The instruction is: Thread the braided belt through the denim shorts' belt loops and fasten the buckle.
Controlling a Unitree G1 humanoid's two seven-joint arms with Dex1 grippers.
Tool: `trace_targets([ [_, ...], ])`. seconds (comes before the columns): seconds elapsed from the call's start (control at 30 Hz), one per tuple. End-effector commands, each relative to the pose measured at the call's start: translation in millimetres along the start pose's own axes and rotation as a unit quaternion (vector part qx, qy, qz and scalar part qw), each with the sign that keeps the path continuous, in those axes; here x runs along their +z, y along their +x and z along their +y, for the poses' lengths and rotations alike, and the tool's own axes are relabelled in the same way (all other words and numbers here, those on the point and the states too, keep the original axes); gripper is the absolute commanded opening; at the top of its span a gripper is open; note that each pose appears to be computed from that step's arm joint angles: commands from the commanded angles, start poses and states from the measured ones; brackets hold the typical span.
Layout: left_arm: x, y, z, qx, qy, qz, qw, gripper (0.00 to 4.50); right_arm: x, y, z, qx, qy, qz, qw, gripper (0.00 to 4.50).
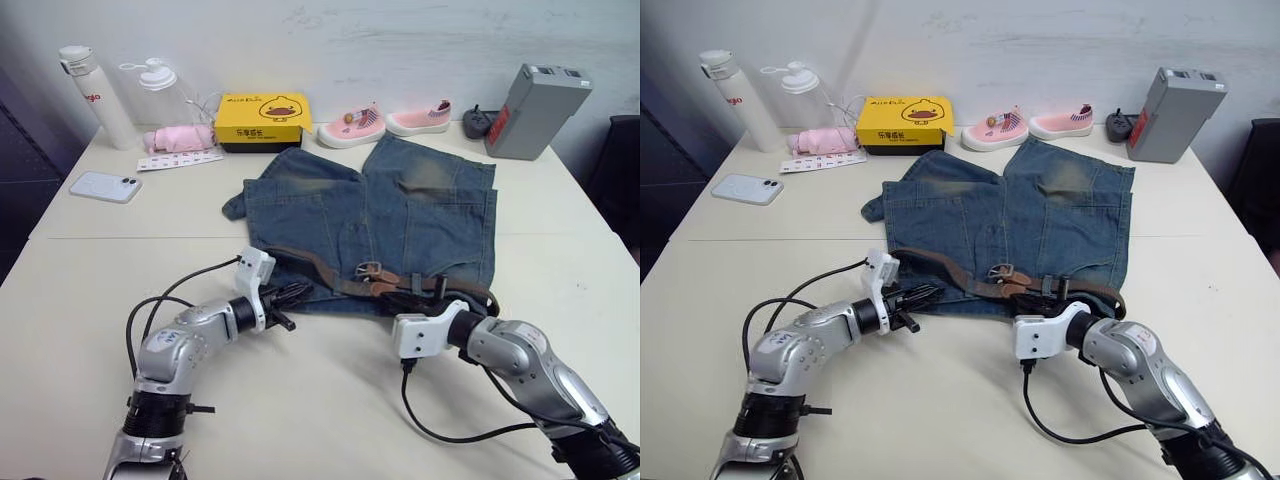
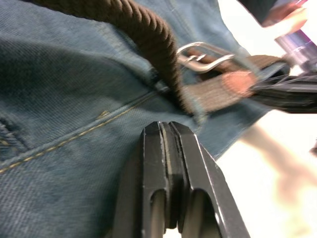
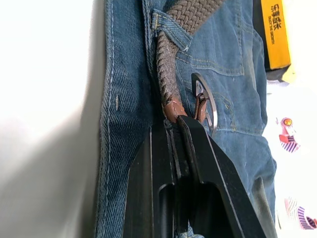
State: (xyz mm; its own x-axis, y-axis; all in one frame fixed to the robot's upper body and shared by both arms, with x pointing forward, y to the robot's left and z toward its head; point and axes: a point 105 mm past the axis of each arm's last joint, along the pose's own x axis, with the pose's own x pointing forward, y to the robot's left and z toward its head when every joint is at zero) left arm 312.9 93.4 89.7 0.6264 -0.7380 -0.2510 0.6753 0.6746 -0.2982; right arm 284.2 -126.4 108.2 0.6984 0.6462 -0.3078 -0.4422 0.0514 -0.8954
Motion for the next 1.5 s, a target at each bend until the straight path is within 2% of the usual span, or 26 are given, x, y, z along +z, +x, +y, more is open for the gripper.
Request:
trace_targets([
  [0.03, -8, 2, -3, 0.017, 0.085, 0.019, 0.996, 0.37, 3, -10, -22, -0.046, -0.006, 0.001, 0.999, 0.0],
  [0.2, -33, 6, -9, 0.011, 0.131, 0.059, 0.99, 0.37, 9, -20, -36, -0.075, -0.004, 0.0, 0.997, 0.0],
  [0.4, -37, 5, -11, 0.007, 0.156, 0.064, 0.986, 0.37, 13, -41, -61, -0.124, -0.008, 0.01, 0.992, 0.0],
  [0.53, -42, 5, -12, 0.0, 0.182, 0.072, 0.981, 0.37, -15, -57, -79, -0.144, -0.012, 0.061, 0.988, 0.0],
  [0.63, -41, 5, -15, -0.009, 0.187, 0.066, 0.98, 0.37, -27, -64, -91, -0.161, -0.016, 0.077, 0.984, 0.0],
  [0.77, -28, 4, -21, -0.025, 0.193, 0.034, 0.98, 0.37, -19, -58, -87, -0.144, -0.018, 0.049, 0.988, 0.0],
  [0.87, -6, -2, -33, -0.059, 0.191, -0.01, 0.98, 1.16, -12, -48, -85, -0.14, -0.018, 0.031, 0.99, 0.0],
  [0.97, 12, -11, -47, -0.107, 0.177, -0.031, 0.978, 2.5, -7, -40, -88, -0.14, -0.018, 0.019, 0.99, 0.0],
  [1.03, 24, -21, -57, -0.149, 0.16, -0.042, 0.975, 3.22, -3, -35, -91, -0.14, -0.016, 0.011, 0.99, 0.0],
  [1.2, 56, -44, -73, -0.225, 0.098, -0.085, 0.966, 3.22, 0, -29, -99, -0.14, -0.015, 0.005, 0.99, 0.0],
  [1.33, 84, -46, -66, -0.203, 0.043, -0.156, 0.966, 3.22, 6, -26, -99, -0.133, -0.011, -0.008, 0.991, 0.0],
  [1.4, 89, -38, -55, -0.152, 0.072, -0.175, 0.97, 3.22, 9, -24, -97, -0.124, -0.009, -0.016, 0.992, 0.0],
  [1.5, 76, -16, -46, -0.09, 0.214, -0.148, 0.961, 3.22, 17, -20, -96, -0.107, -0.012, -0.035, 0.994, 0.0],
])
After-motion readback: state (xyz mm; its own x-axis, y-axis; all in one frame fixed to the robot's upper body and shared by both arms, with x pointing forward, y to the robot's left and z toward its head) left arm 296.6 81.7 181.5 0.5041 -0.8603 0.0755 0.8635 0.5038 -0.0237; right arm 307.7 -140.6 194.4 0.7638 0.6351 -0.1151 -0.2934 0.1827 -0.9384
